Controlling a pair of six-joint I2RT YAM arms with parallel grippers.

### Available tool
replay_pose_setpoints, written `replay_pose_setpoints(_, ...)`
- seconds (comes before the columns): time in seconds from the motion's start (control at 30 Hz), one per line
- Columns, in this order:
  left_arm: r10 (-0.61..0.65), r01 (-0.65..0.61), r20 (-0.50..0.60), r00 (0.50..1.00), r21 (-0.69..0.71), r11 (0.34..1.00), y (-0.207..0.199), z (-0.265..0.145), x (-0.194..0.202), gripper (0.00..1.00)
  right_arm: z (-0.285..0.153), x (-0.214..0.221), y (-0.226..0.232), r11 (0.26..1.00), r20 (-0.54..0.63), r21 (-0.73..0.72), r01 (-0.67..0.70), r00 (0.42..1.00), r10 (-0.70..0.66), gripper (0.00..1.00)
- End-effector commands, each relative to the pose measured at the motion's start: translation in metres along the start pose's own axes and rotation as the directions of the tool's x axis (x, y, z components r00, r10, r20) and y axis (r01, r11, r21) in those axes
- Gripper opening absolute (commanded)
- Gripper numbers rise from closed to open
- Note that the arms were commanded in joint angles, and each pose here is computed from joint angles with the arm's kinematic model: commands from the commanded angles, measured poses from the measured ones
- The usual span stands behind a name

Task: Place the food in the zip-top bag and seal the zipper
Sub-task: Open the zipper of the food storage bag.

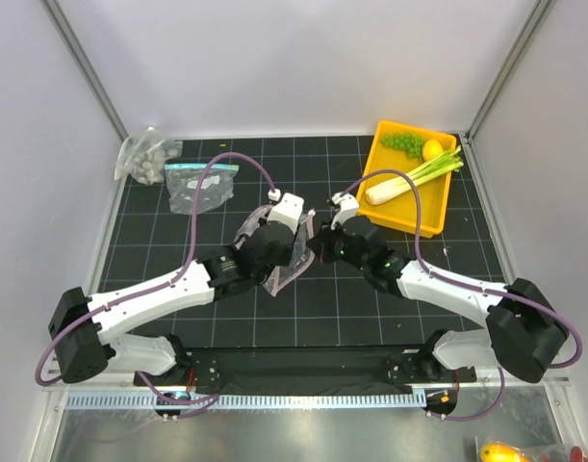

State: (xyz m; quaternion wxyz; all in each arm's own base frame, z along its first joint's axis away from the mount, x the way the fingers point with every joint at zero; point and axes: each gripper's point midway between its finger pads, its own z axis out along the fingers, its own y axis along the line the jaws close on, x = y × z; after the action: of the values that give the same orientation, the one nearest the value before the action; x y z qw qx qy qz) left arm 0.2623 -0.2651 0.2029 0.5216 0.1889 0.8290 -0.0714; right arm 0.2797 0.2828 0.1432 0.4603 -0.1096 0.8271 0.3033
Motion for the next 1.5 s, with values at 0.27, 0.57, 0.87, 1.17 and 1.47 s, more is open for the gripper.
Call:
replay_pose_setpoints(0.27,0.024,-0.024,-0.004,1.0,0.02,1.0,-0.008,0.004,-0.008,0.32,-0.009,-0.039,0.013,0.999,0.114,-0.046,-0.015,0.993,0.02,0.01)
replay_pose_setpoints(0.57,0.071,-0.071,-0.014,0.997,0.044,0.997,-0.015,0.002,-0.007,0.36,-0.014,-0.045,0.01,0.99,0.085,-0.117,-0.079,0.992,0.09,0.01)
replay_pose_setpoints(0.87,0.113,-0.114,-0.03,0.993,-0.018,0.993,-0.012,0.009,-0.003,0.18,-0.015,-0.043,0.015,0.984,0.059,-0.158,-0.084,0.994,0.095,0.01)
replay_pose_setpoints(1.17,0.126,-0.126,-0.027,0.992,-0.022,0.992,-0.019,0.002,-0.007,0.0,-0.019,-0.046,0.017,0.984,0.063,-0.163,-0.074,0.994,0.086,0.01)
replay_pose_setpoints(1.47,0.015,-0.015,-0.05,0.999,0.002,1.0,-0.031,-0.003,-0.011,0.0,-0.002,-0.035,0.004,0.992,0.032,-0.104,-0.066,0.997,0.069,0.02)
